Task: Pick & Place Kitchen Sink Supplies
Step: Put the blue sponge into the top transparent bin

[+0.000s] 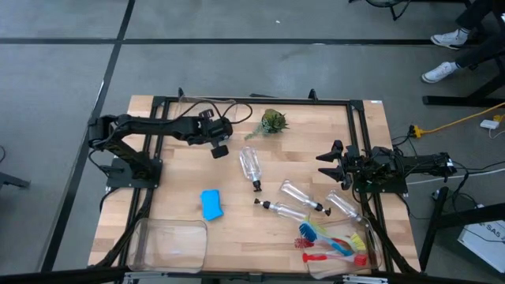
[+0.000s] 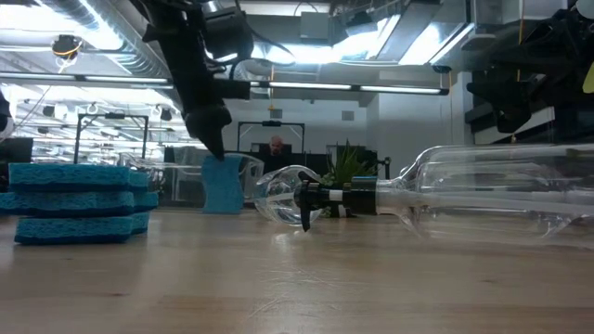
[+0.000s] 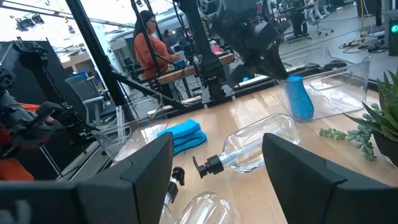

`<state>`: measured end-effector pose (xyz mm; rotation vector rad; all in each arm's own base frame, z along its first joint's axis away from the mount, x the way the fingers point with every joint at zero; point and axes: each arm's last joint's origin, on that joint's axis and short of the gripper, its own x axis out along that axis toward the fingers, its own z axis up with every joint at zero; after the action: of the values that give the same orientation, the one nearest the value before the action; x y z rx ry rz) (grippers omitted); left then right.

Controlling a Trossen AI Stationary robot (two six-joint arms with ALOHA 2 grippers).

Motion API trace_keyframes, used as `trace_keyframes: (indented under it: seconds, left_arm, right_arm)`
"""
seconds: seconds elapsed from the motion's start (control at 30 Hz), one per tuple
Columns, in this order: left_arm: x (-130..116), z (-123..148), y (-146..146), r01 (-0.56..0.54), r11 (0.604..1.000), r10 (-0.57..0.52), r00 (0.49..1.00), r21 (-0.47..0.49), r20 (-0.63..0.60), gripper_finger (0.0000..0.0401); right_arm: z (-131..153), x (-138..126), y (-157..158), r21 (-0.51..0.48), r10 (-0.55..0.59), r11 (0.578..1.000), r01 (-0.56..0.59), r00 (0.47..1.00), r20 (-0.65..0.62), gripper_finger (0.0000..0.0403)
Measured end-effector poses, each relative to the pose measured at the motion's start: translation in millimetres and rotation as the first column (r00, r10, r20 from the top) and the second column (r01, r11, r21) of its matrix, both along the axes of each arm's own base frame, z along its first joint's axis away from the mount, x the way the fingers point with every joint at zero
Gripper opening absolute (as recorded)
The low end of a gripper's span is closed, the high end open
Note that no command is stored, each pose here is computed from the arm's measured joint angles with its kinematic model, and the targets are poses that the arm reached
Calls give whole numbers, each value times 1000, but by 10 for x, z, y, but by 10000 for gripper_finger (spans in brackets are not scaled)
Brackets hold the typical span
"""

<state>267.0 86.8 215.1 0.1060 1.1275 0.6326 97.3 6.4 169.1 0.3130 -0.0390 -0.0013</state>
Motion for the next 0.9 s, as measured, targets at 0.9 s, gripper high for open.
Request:
trace_keyframes:
  seconds: [0.9]
  left_arm:
    - [-196,426,-69,62,997,-53,977,-38,206,144]
  right_arm:
    - [0,0,0,0,0,1000,0,1000,0,245]
